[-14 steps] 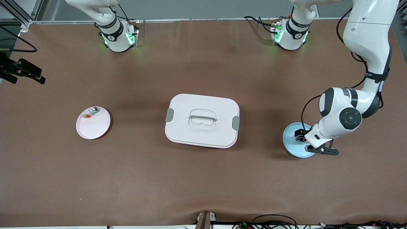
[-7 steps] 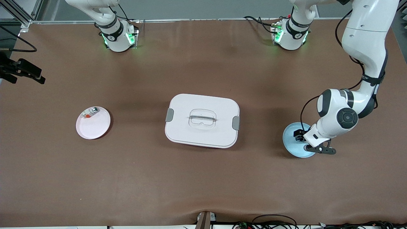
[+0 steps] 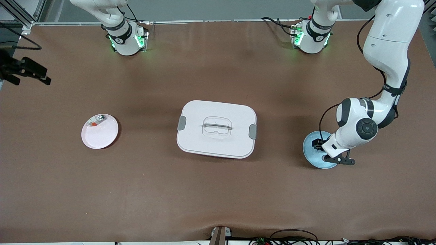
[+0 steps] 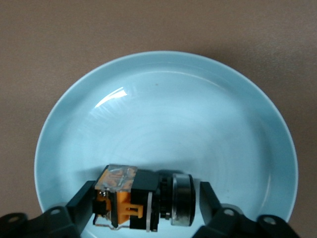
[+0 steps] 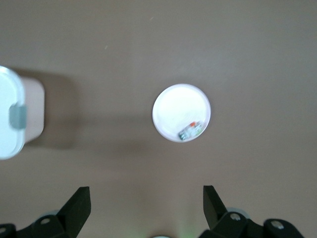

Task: Transfer orange switch to right arm and place
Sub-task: 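Lift the switch with the left gripper and carry it over the box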

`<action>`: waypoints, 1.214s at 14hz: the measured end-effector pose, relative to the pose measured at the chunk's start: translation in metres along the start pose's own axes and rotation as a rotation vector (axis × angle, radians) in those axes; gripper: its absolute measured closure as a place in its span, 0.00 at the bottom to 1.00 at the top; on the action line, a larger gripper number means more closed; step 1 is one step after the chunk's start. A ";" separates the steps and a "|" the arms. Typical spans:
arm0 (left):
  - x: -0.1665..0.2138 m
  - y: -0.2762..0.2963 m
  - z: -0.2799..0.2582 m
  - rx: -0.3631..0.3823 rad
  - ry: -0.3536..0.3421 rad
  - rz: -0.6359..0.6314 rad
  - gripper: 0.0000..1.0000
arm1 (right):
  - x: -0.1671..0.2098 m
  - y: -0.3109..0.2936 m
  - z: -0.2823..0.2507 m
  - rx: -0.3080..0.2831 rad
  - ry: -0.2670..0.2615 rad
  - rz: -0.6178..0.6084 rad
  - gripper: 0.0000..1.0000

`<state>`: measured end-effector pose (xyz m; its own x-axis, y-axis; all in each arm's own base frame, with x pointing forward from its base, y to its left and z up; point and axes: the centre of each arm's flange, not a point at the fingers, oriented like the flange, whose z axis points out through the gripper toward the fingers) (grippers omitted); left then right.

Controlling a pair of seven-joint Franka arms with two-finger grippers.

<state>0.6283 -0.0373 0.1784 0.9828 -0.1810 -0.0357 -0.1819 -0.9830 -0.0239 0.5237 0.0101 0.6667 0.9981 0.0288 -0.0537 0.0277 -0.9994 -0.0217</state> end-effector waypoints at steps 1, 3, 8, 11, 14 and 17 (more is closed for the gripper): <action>0.001 0.002 -0.001 0.000 0.002 0.003 0.24 | -0.006 -0.017 -0.007 -0.002 -0.017 -0.031 0.00; 0.003 0.002 -0.003 0.001 0.011 0.005 0.28 | -0.018 -0.051 -0.020 -0.008 -0.034 -0.089 0.00; 0.012 -0.003 -0.059 0.020 0.049 0.000 0.28 | -0.038 -0.137 -0.020 -0.019 -0.061 -0.070 0.00; 0.009 0.000 -0.114 0.034 0.060 -0.001 0.28 | -0.054 -0.192 -0.018 0.066 -0.086 -0.044 0.00; 0.006 0.004 -0.163 0.006 0.041 -0.030 0.28 | -0.054 -0.218 -0.014 0.166 -0.083 0.007 0.00; 0.009 0.010 -0.199 -0.030 0.029 -0.064 0.28 | -0.048 -0.239 0.003 0.263 -0.080 0.038 0.00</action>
<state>0.6418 -0.0547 0.3770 0.9930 -0.1182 -0.0065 -0.1181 -0.9930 0.0045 0.4691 0.2481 0.6714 0.9904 0.0039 -0.1381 -0.0347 -0.9606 -0.2759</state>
